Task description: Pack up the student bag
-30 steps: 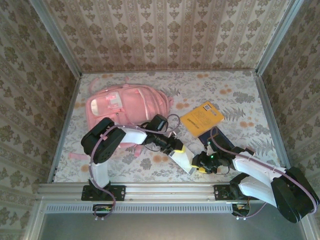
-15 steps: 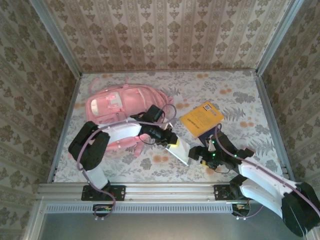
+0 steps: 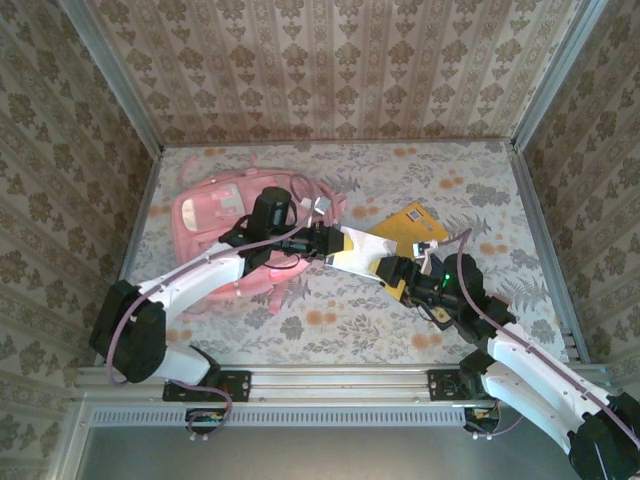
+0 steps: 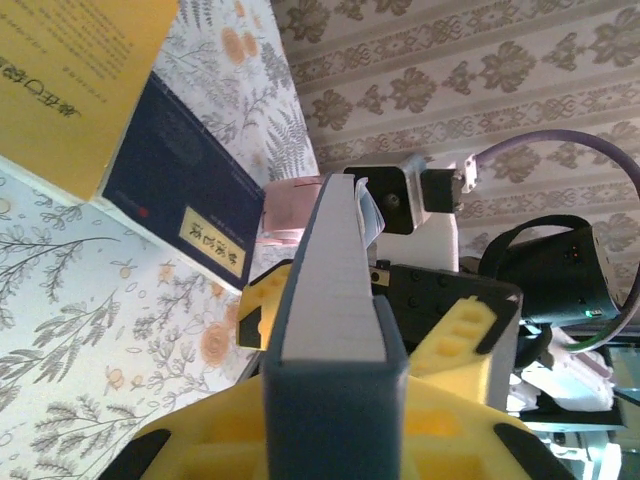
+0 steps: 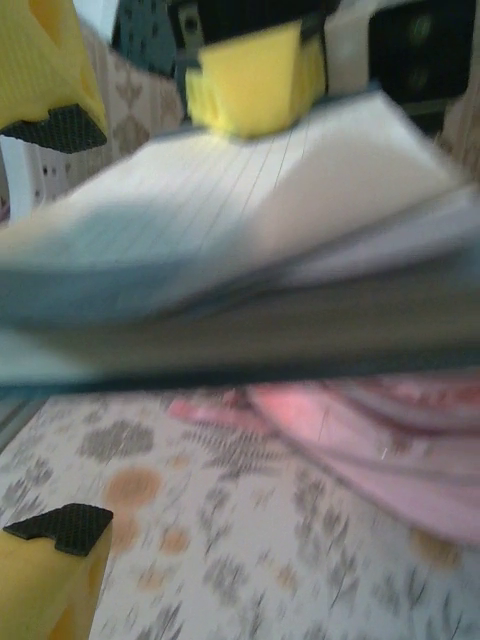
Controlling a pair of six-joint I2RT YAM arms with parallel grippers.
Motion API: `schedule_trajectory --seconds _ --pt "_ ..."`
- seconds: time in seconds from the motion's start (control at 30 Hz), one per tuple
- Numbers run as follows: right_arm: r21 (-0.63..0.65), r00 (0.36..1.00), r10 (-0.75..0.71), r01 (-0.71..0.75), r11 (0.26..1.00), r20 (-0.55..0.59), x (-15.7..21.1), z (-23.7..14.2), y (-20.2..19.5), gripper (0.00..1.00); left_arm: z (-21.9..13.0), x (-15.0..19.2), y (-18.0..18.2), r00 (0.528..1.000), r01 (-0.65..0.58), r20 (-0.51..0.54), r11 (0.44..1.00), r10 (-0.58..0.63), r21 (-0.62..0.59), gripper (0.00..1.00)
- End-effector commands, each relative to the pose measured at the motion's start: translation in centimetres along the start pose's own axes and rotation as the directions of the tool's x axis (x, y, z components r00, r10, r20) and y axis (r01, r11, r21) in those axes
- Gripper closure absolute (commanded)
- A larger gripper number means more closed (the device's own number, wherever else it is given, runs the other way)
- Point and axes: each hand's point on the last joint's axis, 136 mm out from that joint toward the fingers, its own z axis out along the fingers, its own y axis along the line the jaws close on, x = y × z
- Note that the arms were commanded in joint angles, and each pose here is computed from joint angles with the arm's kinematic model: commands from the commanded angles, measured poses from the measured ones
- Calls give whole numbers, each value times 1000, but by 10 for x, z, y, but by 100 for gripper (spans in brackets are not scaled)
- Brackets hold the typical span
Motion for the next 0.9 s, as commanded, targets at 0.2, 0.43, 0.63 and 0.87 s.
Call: schedule_trajectory --seconds 0.2,0.43,0.63,0.87 --pt "-239 991 -22 54 969 136 -29 -13 69 42 -16 -10 -47 995 -64 87 988 52 142 100" --pt "-270 982 -40 90 959 185 -36 -17 79 73 -19 -6 -54 995 -64 91 982 48 180 100" --pt "-261 977 -37 92 961 211 -40 -17 75 80 -21 1 -56 995 -72 80 979 57 189 100" --pt "-258 972 -44 105 960 232 -44 -19 77 75 -20 12 -55 996 -76 63 979 65 191 100"
